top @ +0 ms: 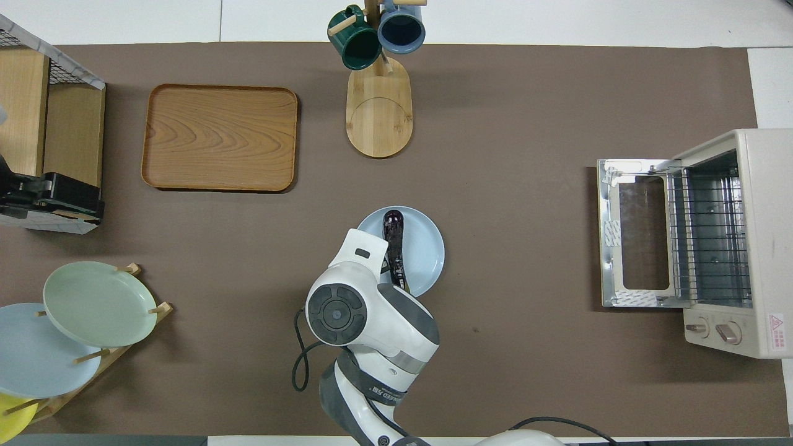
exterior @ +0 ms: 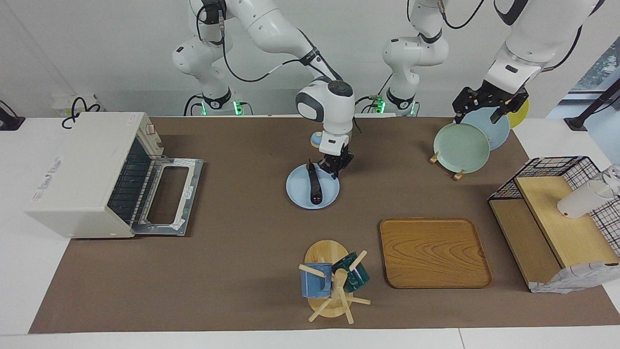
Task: Put eggplant into oven
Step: 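Grasp the eggplant on the blue plate with the right gripper, then carry the eggplant into the open oven with the right gripper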
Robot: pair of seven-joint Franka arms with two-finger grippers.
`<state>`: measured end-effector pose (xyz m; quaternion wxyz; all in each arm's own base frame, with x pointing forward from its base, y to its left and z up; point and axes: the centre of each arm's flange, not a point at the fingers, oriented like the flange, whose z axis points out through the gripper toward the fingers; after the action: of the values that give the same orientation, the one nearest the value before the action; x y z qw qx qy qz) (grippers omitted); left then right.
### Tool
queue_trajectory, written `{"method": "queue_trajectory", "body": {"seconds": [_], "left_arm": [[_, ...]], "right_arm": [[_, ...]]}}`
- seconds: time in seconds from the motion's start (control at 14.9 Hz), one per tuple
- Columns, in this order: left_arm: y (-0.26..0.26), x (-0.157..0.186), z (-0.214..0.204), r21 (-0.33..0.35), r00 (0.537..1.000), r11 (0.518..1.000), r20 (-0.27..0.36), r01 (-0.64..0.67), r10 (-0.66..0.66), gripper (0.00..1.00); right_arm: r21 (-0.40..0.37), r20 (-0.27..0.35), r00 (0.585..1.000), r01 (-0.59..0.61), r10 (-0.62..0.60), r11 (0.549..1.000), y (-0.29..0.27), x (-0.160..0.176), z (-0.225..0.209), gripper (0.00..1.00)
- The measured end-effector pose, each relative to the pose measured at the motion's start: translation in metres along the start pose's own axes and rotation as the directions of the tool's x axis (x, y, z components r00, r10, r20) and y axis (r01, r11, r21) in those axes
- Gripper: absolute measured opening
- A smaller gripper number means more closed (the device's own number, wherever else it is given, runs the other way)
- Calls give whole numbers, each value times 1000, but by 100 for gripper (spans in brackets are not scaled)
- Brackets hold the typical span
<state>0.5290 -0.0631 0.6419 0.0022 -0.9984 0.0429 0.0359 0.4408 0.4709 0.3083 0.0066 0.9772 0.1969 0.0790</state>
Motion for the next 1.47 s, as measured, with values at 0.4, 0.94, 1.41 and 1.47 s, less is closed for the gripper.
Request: {"method": "queue_trajectory", "body": {"seconds": [0.4,0.94,1.41,1.47], "left_arm": [[-3,-1,3,0,1000,1000,8,6,-6,100],[-3,-1,3,0,1000,1000,8,8,-8,100],[-3,-1,3,0,1000,1000,8,8,-8,100],[-4,-1,3,0,1000,1000,8,8,-8,100]], "right_arm": [[-90,73,997,4,2,996,65,26,-57,3],[-287,187,954,-176,235,942,256,24,-97,3],[-310,271,901,-251,339,917,392,-34,-94,3],[-307,280,899,-250,338,918,405,-43,-93,3]]}}
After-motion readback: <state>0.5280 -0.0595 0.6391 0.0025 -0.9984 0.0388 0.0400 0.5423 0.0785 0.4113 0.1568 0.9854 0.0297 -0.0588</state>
